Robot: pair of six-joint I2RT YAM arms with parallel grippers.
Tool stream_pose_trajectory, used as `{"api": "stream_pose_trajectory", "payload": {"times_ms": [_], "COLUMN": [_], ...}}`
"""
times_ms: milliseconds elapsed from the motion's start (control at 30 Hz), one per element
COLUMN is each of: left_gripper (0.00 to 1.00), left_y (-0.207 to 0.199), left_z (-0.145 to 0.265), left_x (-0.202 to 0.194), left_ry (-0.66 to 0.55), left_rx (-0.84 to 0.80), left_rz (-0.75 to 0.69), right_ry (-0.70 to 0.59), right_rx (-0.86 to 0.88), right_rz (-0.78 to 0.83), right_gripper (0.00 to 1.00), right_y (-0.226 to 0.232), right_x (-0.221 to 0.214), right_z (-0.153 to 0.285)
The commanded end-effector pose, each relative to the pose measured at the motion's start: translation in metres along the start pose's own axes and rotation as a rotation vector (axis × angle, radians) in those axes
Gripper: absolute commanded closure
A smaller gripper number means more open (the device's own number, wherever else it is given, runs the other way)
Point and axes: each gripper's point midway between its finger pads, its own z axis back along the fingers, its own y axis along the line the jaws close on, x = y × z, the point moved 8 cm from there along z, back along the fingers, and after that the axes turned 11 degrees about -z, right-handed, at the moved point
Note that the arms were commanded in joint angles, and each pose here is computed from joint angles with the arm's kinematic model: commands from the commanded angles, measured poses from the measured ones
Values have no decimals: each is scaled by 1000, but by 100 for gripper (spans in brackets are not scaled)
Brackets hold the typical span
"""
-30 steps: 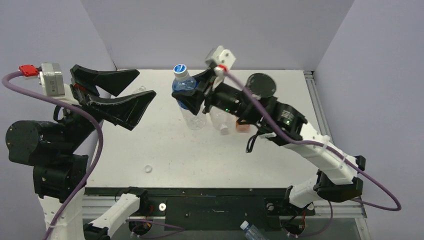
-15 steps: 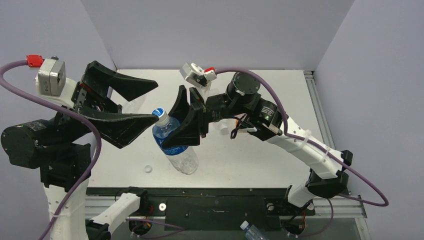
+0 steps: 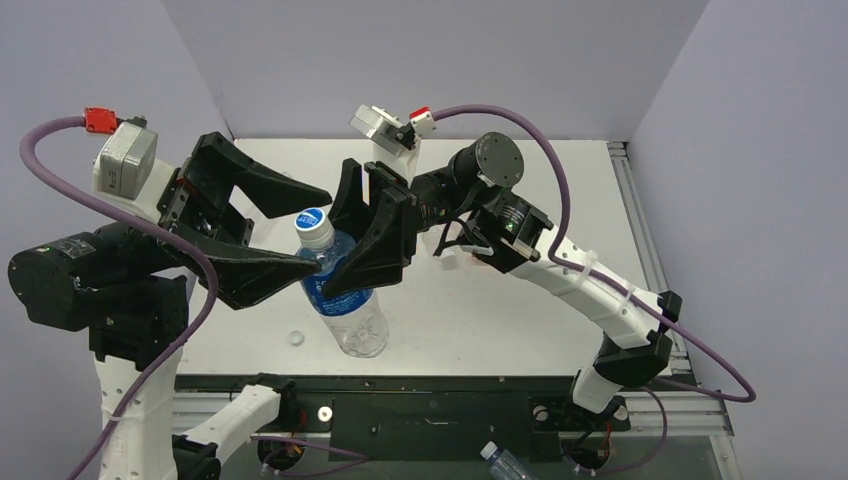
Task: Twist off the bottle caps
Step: Unscrew the bottle cap from the plastic bottle.
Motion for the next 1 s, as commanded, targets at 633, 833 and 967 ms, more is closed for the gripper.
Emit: {"api": "stream_pose_trajectory", "payload": {"times_ms": [633,833,967], "left_gripper": [100,100,100], "left_y": [-11,-6,4], "left_z": [-2,-4,-4], "left_x": [10,16,16], "left_ry": [-2,-22,-33], "left_rx": [-54,-7,63], "left_rz": [-66,-90,-121], "right_ry": [-13,33,0], "right_rx": [-226,-566,-778], "right_rz": [87,130,188], "right_gripper": [100,100,100], "right_y": [-34,-65,-69], "right_x": [20,11,13], "right_z": [15,40,57]}}
